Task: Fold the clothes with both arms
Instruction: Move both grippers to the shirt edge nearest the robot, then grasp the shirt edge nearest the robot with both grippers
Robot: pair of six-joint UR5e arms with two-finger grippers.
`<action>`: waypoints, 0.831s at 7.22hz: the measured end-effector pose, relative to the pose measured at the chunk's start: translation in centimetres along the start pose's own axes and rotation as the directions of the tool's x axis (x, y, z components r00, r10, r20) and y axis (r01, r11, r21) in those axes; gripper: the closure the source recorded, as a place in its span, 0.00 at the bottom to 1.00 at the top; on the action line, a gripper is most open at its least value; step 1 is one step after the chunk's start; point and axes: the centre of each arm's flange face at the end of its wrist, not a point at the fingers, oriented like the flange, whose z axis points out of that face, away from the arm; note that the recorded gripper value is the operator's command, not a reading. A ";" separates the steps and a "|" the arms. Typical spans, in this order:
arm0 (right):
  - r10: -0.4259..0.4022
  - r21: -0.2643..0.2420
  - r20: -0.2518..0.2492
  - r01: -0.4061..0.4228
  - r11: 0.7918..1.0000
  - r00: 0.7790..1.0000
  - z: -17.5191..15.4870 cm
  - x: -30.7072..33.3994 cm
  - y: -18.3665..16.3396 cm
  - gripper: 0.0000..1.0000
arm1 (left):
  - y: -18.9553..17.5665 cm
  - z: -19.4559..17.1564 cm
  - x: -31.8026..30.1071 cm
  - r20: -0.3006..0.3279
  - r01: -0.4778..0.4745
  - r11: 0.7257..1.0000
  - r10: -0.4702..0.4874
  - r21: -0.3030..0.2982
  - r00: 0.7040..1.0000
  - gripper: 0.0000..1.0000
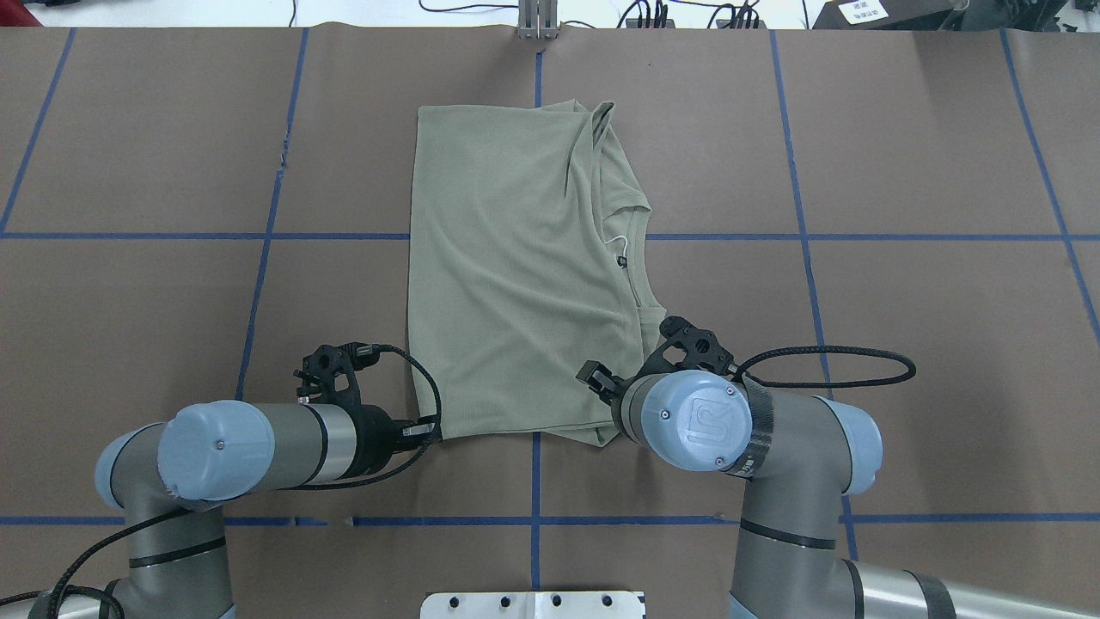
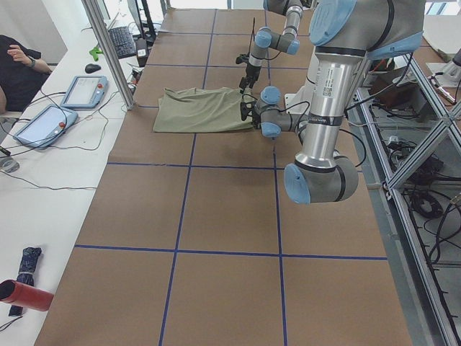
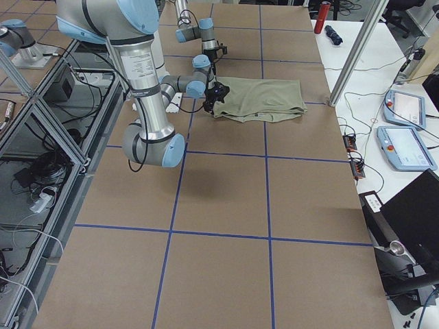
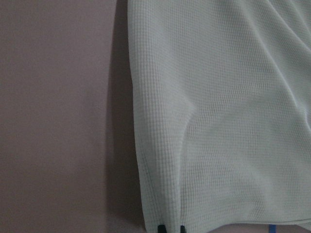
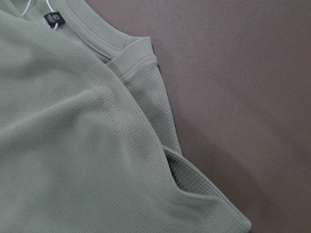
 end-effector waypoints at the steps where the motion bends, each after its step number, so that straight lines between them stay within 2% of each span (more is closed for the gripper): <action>1: 0.000 0.006 -0.004 0.000 1.000 1.000 0.4 0.1 0.0 0.07 | 0.0 -0.1 0.1 -0.004 0.000 1.000 0.000 0.001 1.000 1.00; 5: -0.004 0.033 -0.001 0.004 0.999 1.000 1.0 0.1 0.4 0.10 | 0.1 -0.3 0.3 -0.007 -0.001 1.000 0.001 0.000 1.000 1.00; 6: -0.005 0.037 0.000 0.005 0.999 1.000 1.2 -0.2 0.7 0.24 | 0.0 -0.3 0.3 -0.008 -0.001 1.000 0.001 0.000 1.000 1.00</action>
